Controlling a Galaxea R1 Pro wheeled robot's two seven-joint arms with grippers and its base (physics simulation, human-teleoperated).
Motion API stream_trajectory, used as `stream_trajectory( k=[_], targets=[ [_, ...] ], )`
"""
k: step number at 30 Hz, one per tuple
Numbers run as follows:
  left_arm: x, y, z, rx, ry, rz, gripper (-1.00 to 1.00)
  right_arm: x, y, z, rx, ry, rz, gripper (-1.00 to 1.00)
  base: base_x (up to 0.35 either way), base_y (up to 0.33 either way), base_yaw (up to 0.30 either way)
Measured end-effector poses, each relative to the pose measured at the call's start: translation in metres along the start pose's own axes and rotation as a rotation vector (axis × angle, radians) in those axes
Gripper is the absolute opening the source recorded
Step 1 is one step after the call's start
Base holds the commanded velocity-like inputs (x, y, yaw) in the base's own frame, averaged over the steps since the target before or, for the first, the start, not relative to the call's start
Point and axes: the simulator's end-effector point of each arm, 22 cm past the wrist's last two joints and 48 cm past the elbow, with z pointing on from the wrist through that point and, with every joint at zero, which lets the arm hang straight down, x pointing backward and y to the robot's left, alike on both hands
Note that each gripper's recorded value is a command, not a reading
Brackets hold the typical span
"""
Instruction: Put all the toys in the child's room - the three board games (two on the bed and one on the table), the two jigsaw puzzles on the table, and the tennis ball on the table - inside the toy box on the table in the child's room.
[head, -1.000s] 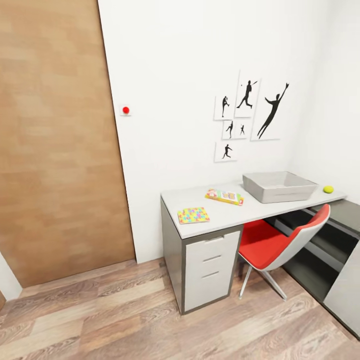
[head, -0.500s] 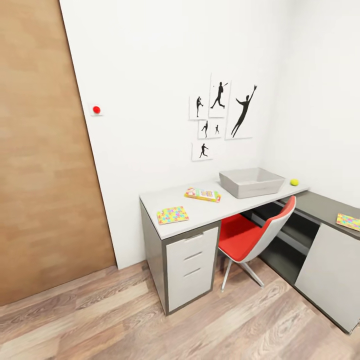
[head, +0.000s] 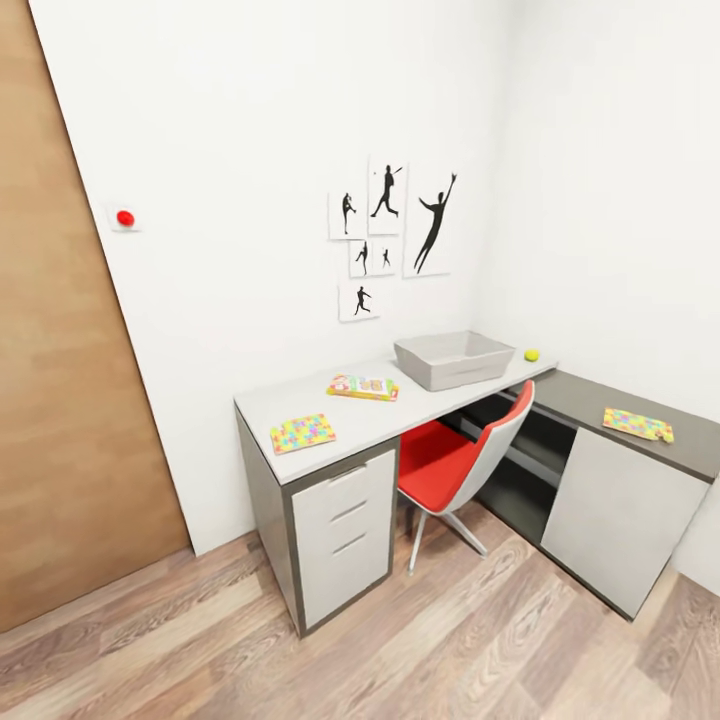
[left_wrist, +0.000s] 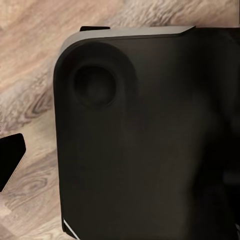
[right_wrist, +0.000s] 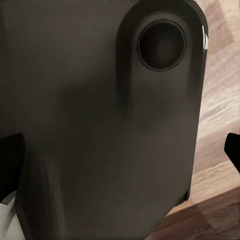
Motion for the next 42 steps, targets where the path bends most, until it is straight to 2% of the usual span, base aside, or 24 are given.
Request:
stream_trajectory(
  k=[22,42],
  targets=[
    [-0.0001,-0.0001,0.0000,0.002,0.000,0.018,1.00,-0.0014,0.0000,0.0000,0.000,-0.006,0.000,1.00,0.000,0.000,-0.280],
    [-0.0001,0.0008,0.0000,0.000,0.000,0.018,1.00,-0.0058,0.0000,-0.0001,0.000,-0.026,0.000,1.00,0.000,0.000,-0.280]
  ],
)
